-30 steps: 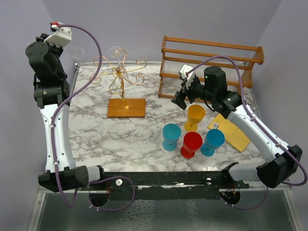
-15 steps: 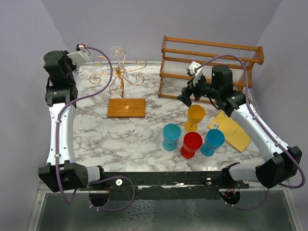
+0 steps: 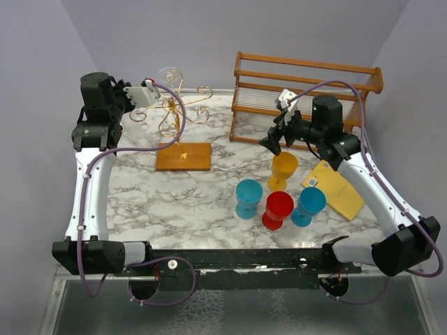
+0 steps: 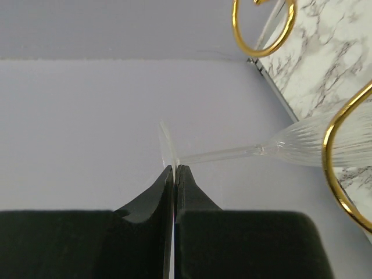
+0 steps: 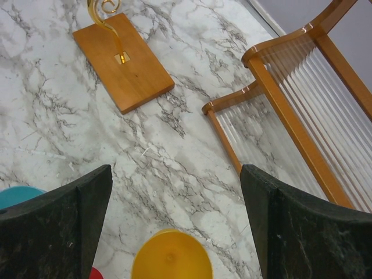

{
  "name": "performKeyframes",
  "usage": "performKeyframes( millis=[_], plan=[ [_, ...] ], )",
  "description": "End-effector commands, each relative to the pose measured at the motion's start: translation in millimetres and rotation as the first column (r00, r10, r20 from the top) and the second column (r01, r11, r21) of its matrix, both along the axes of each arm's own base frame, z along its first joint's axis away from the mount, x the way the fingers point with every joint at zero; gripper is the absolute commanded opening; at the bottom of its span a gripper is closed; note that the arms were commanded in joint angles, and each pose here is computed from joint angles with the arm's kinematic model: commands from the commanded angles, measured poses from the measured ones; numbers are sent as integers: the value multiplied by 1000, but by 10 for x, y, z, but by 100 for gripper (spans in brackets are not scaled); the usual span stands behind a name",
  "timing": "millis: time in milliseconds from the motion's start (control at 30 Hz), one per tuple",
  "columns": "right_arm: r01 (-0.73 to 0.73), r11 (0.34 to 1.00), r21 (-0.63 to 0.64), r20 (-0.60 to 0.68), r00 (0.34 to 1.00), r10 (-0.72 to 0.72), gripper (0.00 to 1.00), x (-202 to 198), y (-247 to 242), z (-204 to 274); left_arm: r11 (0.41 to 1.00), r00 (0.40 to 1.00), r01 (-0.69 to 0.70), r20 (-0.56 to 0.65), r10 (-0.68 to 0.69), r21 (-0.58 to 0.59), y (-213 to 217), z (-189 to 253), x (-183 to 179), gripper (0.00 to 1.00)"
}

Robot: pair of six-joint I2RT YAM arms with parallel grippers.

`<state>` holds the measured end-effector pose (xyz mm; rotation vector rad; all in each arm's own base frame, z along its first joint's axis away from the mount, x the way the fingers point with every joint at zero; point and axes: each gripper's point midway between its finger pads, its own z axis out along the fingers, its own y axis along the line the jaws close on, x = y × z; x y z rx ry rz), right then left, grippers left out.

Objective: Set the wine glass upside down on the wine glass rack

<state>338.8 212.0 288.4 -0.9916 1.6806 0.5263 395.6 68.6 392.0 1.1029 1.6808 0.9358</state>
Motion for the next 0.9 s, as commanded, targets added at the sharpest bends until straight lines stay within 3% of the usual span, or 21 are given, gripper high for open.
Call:
performKeyframes(
  millis=[0,367,667,867],
  plan=[
    [-25,999,37,37,999,23,91,-39,11,142,986,984,169,-48,-169,4,-358,7,16,0],
    [-25,999,36,35,999,24,91,-33,-6,125,940,936,341,-103,-336,28,-827,-19,108,0],
    [-17,999,35,32,999,16,91,-15,-30,118,896,893,443,-79,-443,-25,-1115,29,213,0],
    [-14,999,35,31,999,12,91,-4,-40,117,896,897,440,-23,-442,-57,-1208,85,339,0]
  ],
)
